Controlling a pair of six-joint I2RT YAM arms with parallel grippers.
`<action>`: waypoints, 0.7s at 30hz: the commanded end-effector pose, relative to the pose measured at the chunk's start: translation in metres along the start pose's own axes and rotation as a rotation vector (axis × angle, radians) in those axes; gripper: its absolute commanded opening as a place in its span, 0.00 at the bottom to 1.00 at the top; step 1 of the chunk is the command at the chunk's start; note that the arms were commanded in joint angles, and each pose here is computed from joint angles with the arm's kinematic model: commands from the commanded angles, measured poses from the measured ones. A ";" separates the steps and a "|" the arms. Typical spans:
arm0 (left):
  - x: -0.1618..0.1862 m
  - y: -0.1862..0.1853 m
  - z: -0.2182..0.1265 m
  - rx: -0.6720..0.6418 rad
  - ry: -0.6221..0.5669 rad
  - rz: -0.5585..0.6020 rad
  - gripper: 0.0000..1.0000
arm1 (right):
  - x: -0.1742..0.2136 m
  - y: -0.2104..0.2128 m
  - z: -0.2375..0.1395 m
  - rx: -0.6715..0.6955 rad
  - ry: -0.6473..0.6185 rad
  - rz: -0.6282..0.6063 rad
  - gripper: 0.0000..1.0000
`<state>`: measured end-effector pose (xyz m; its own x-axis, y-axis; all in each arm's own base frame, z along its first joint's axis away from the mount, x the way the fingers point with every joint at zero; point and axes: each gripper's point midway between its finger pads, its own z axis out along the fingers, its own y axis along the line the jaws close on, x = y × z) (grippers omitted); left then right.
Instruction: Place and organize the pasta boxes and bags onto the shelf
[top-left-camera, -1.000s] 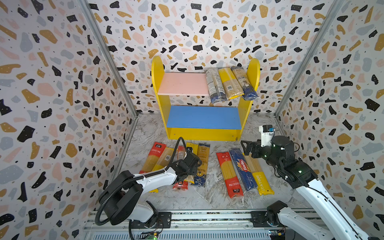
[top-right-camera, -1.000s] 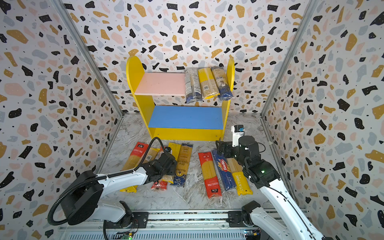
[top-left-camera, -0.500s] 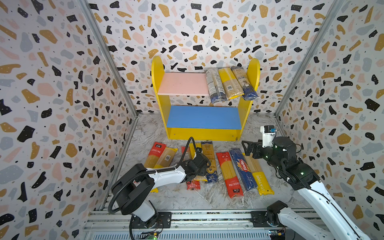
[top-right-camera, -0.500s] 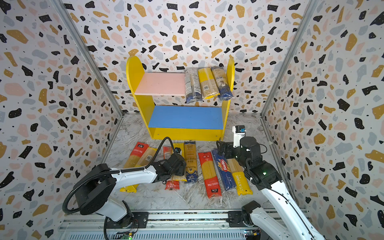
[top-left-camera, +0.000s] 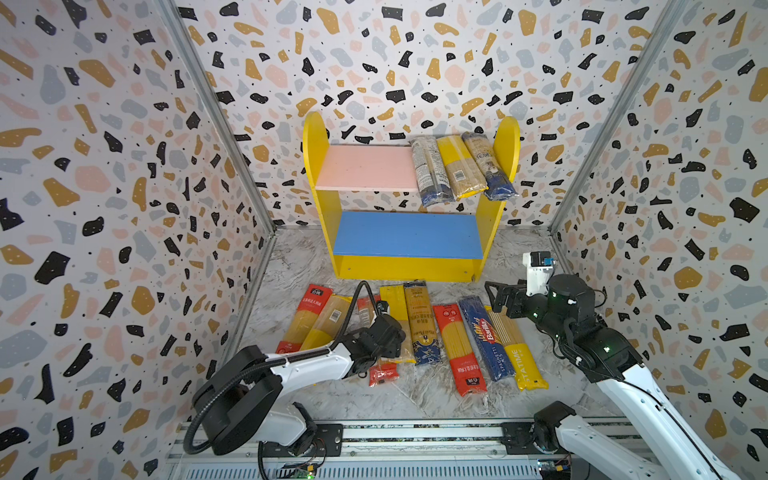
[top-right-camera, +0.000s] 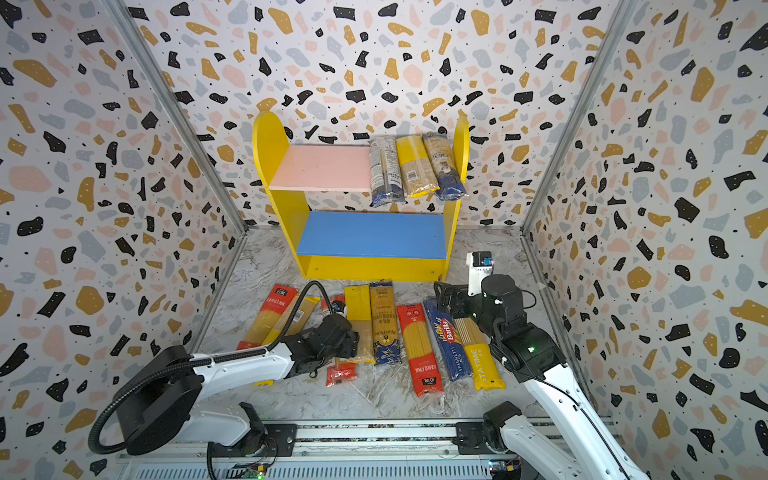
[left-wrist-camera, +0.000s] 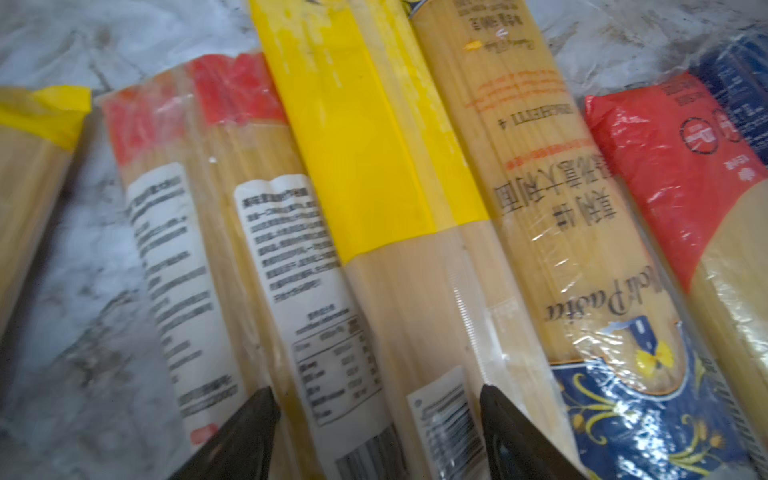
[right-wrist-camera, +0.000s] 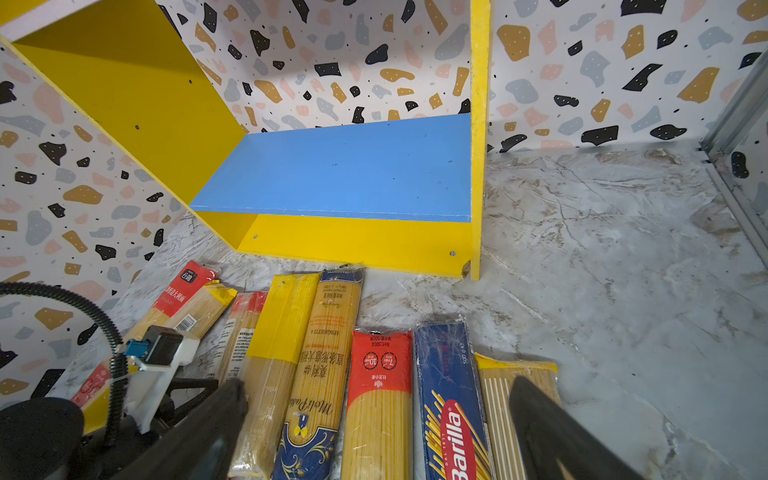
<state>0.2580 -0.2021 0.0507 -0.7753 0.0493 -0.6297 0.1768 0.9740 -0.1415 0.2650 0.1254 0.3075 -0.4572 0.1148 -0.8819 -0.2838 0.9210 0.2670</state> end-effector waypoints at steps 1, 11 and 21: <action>0.011 0.019 -0.004 -0.048 0.027 -0.004 0.77 | -0.005 0.002 -0.003 -0.009 -0.018 0.000 0.99; -0.024 0.000 -0.024 0.012 -0.046 -0.054 0.77 | -0.006 0.001 -0.008 -0.006 -0.024 -0.001 0.99; 0.016 0.038 -0.037 -0.057 -0.024 -0.130 0.77 | -0.005 0.003 -0.005 -0.019 -0.025 -0.005 0.99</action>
<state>0.2433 -0.1729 0.0815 -0.7500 -0.0706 -0.6576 0.0923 0.9734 -0.2097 0.2629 0.1248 0.3103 -0.4498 0.1187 -0.8852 -0.2884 0.9188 0.2697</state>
